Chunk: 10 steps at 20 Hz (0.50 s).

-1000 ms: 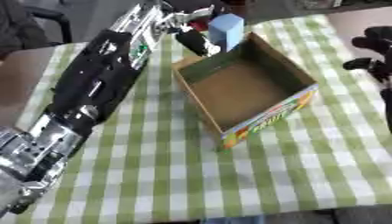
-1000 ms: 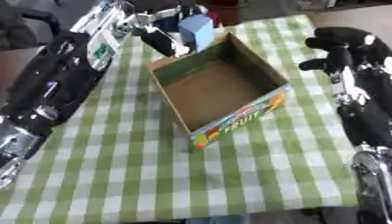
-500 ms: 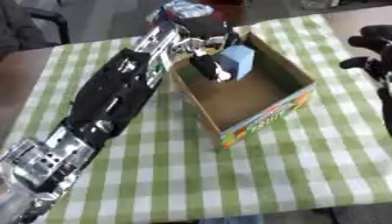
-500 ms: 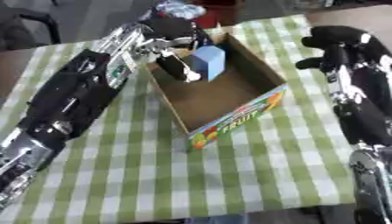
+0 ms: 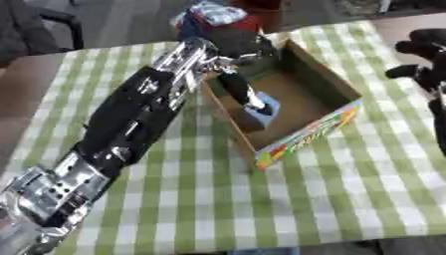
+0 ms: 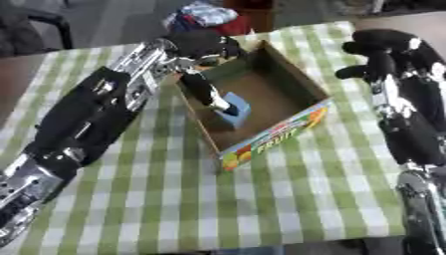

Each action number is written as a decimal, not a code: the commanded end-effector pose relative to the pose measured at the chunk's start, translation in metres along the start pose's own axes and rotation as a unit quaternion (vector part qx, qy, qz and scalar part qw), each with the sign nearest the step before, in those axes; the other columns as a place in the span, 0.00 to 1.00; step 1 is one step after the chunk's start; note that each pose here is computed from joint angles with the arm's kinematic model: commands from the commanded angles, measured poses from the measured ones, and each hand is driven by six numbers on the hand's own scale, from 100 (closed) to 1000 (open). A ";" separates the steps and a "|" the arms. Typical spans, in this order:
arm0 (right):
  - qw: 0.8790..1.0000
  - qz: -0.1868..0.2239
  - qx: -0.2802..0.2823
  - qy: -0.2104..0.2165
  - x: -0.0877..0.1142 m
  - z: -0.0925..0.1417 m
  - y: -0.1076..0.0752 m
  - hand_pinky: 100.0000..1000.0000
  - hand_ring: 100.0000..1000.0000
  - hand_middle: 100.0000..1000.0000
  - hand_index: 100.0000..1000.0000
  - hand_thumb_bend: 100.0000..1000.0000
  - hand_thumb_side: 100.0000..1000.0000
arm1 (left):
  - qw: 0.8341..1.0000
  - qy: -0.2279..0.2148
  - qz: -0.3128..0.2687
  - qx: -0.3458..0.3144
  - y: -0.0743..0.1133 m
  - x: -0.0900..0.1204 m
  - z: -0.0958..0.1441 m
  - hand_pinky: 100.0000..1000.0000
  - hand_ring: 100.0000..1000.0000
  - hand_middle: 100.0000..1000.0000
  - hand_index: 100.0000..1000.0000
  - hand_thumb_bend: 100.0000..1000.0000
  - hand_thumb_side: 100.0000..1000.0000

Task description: Pick up objects on the table and place them in the box.

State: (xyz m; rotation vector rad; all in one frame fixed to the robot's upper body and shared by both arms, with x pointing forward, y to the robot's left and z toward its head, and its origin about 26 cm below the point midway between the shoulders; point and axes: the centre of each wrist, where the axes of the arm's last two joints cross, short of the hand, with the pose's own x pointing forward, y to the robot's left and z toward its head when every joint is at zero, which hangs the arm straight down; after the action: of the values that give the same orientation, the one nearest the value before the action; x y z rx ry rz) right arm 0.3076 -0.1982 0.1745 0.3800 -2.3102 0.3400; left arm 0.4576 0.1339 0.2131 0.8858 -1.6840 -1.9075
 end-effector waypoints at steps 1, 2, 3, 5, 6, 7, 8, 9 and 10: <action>1.000 0.005 0.006 -0.013 0.008 -0.004 -0.002 0.58 0.75 0.69 0.71 0.00 0.27 | 0.996 0.012 0.017 0.088 0.029 -0.010 0.017 0.76 0.72 0.75 0.90 0.40 0.74; 1.000 0.005 0.005 -0.013 0.007 -0.004 -0.003 0.58 0.75 0.69 0.71 0.00 0.27 | 0.991 0.015 0.035 0.127 0.037 -0.010 0.022 0.76 0.72 0.75 0.89 0.36 0.74; 1.000 0.005 0.005 -0.012 0.007 -0.003 -0.003 0.58 0.75 0.69 0.71 0.00 0.27 | 0.985 0.017 0.052 0.164 0.045 -0.010 0.028 0.76 0.72 0.74 0.89 0.31 0.75; 1.000 0.005 0.005 -0.011 0.007 -0.003 -0.003 0.58 0.75 0.69 0.71 0.00 0.27 | 0.967 0.017 0.092 0.238 0.062 -0.008 0.040 0.75 0.71 0.73 0.88 0.22 0.75; 1.000 0.005 0.004 -0.011 0.007 -0.003 -0.003 0.58 0.75 0.69 0.71 0.00 0.27 | 0.956 0.015 0.111 0.272 0.070 -0.006 0.046 0.75 0.70 0.72 0.87 0.17 0.74; 1.000 0.005 0.004 -0.010 0.006 -0.002 -0.003 0.58 0.75 0.69 0.71 0.00 0.27 | 0.942 0.011 0.132 0.307 0.079 -0.004 0.054 0.75 0.70 0.72 0.86 0.17 0.74; 1.000 0.005 0.003 -0.010 0.006 -0.002 -0.003 0.58 0.75 0.69 0.71 0.00 0.27 | 0.926 0.004 0.155 0.344 0.087 -0.002 0.061 0.74 0.69 0.71 0.85 0.13 0.73; 1.000 0.005 0.002 -0.010 0.006 -0.002 -0.003 0.58 0.75 0.69 0.71 0.00 0.27 | 0.909 -0.004 0.180 0.376 0.095 0.001 0.069 0.74 0.69 0.71 0.85 0.12 0.72; 1.000 0.005 0.002 -0.009 0.006 -0.002 -0.003 0.58 0.75 0.69 0.71 0.00 0.27 | 0.890 -0.015 0.206 0.406 0.101 0.004 0.076 0.74 0.69 0.70 0.84 0.10 0.72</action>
State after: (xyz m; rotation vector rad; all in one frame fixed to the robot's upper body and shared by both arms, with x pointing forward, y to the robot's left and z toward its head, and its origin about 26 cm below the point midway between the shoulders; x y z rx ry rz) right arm 0.3074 -0.1986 0.1738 0.3780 -2.3082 0.3382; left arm 0.4037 0.1599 0.2927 0.6818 -2.3983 -1.0219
